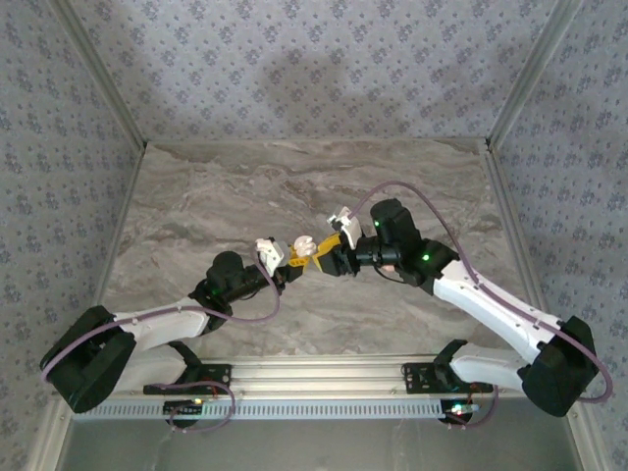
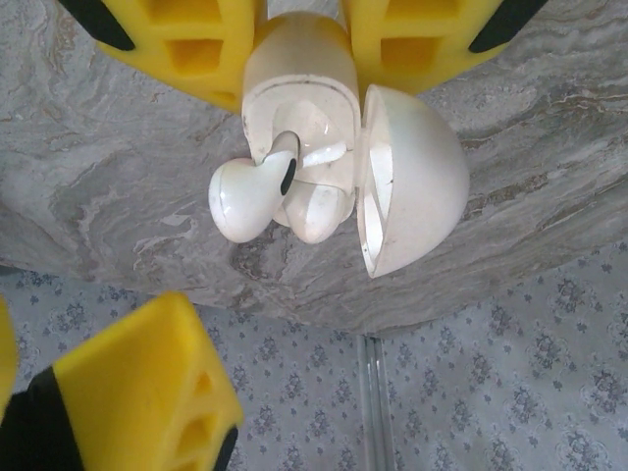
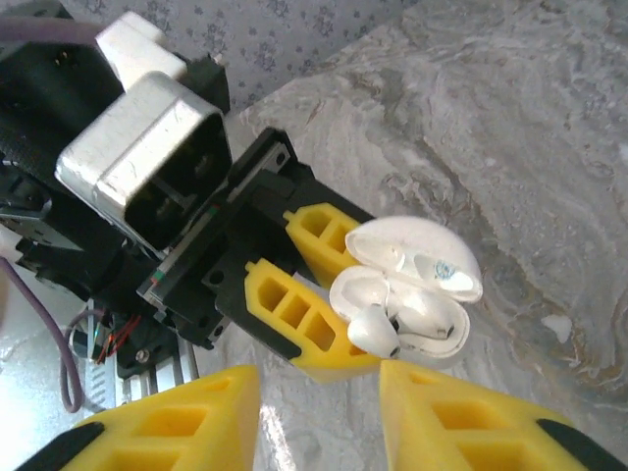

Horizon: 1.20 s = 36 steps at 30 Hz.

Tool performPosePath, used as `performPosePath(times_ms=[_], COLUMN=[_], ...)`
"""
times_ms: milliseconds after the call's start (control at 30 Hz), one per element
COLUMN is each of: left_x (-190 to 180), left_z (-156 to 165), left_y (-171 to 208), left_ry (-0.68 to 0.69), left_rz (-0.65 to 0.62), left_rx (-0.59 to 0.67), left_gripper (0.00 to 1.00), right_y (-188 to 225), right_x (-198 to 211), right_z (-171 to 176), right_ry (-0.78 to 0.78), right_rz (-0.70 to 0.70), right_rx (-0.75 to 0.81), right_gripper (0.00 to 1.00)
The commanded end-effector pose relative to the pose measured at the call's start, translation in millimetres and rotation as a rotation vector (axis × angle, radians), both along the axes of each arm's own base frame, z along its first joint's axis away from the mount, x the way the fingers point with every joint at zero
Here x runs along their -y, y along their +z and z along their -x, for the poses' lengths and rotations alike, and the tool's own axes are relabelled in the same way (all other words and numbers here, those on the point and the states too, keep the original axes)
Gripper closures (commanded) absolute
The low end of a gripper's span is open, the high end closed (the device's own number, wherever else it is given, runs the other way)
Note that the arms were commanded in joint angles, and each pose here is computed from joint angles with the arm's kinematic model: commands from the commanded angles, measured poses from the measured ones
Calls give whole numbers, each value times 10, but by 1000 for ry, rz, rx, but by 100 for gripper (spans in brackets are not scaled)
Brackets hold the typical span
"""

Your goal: Insert the wireless bluetooth earbuds into the charging case

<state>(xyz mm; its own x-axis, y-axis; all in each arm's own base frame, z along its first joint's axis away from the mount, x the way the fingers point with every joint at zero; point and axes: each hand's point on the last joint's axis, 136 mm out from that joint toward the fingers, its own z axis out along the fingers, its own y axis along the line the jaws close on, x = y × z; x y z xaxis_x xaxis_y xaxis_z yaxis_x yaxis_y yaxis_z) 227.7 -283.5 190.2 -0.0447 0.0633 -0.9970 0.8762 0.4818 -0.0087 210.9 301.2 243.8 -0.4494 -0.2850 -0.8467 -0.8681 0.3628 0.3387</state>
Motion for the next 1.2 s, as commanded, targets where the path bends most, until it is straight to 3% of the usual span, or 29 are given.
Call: performPosePath(times_ms=[0, 567, 867, 1167], left_x=[24, 45, 57, 51], left_z=[21, 27, 26, 26], left_y=[227, 282, 291, 288], left_ry=[-14, -25, -30, -28], left_rz=[45, 51, 54, 52], left_rx=[67, 76, 75, 75], left_gripper=[91, 91, 91, 91], right_y=[-36, -75, -46, -75], right_x=[-45, -93, -19, -103], right_z=[5, -128, -184, -168], right_ry=[4, 11, -14, 23], right_rz=[-31, -63, -87, -110], right_rx=[-77, -105, -118, -155], right_gripper=[65, 72, 58, 64])
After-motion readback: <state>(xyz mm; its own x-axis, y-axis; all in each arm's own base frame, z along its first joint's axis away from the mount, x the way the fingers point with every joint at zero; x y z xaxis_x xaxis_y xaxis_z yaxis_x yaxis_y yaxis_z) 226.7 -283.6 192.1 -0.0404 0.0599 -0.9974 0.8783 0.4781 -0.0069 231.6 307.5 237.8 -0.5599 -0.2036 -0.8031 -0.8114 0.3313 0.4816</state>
